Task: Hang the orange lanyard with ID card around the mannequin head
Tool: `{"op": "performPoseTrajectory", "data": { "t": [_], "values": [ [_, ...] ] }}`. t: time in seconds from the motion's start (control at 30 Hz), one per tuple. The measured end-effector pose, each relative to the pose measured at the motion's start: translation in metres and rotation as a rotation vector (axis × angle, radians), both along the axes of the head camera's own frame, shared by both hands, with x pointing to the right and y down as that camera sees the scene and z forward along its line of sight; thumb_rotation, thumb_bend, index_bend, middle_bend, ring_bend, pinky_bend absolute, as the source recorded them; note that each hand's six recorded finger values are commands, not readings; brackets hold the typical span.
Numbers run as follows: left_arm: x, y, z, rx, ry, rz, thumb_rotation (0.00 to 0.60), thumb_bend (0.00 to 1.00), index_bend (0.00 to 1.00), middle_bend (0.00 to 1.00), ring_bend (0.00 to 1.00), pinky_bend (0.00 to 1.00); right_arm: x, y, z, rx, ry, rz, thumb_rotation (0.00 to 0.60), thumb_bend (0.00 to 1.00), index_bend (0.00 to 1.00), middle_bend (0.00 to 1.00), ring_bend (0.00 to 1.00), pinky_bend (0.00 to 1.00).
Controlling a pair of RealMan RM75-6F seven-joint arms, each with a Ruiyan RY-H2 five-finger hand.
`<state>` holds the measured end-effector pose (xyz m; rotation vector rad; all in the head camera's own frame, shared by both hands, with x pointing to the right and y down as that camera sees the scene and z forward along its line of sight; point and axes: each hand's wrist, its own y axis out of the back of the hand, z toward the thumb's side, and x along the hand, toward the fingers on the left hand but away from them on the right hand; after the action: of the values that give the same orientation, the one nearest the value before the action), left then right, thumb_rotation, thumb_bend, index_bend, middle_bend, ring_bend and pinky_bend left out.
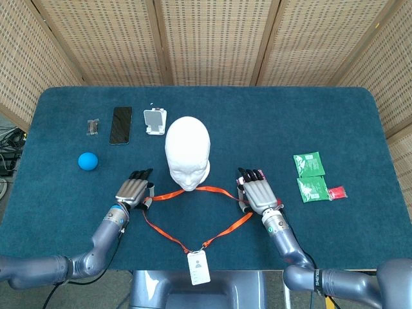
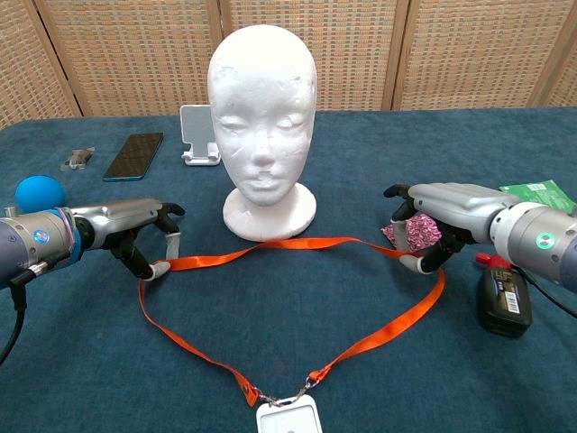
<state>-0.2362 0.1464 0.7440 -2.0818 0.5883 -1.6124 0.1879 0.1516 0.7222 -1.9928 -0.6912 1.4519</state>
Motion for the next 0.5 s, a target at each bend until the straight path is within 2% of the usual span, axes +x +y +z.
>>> {"op": "performPoseTrajectory", "data": {
  "t": [0.27, 0.5],
  "values": [
    [0.002, -0.003, -0.006, 0.039, 0.026, 0.009, 0.600, 0.51, 0.68, 0.00, 0.00, 0.00, 0.000, -0.001, -0.004, 0.007, -0.007, -0.008, 0.600, 0.63, 0.75, 0.03, 0.00, 0.00],
    [0.003, -0.004, -0.019, 0.140, 0.072, 0.080, 0.600, 0.51, 0.69, 0.00, 0.00, 0.00, -0.004, -0.001, -0.016, 0.031, -0.060, -0.039, 0.600, 0.63, 0.75, 0.05, 0.00, 0.00]
  ]
}}
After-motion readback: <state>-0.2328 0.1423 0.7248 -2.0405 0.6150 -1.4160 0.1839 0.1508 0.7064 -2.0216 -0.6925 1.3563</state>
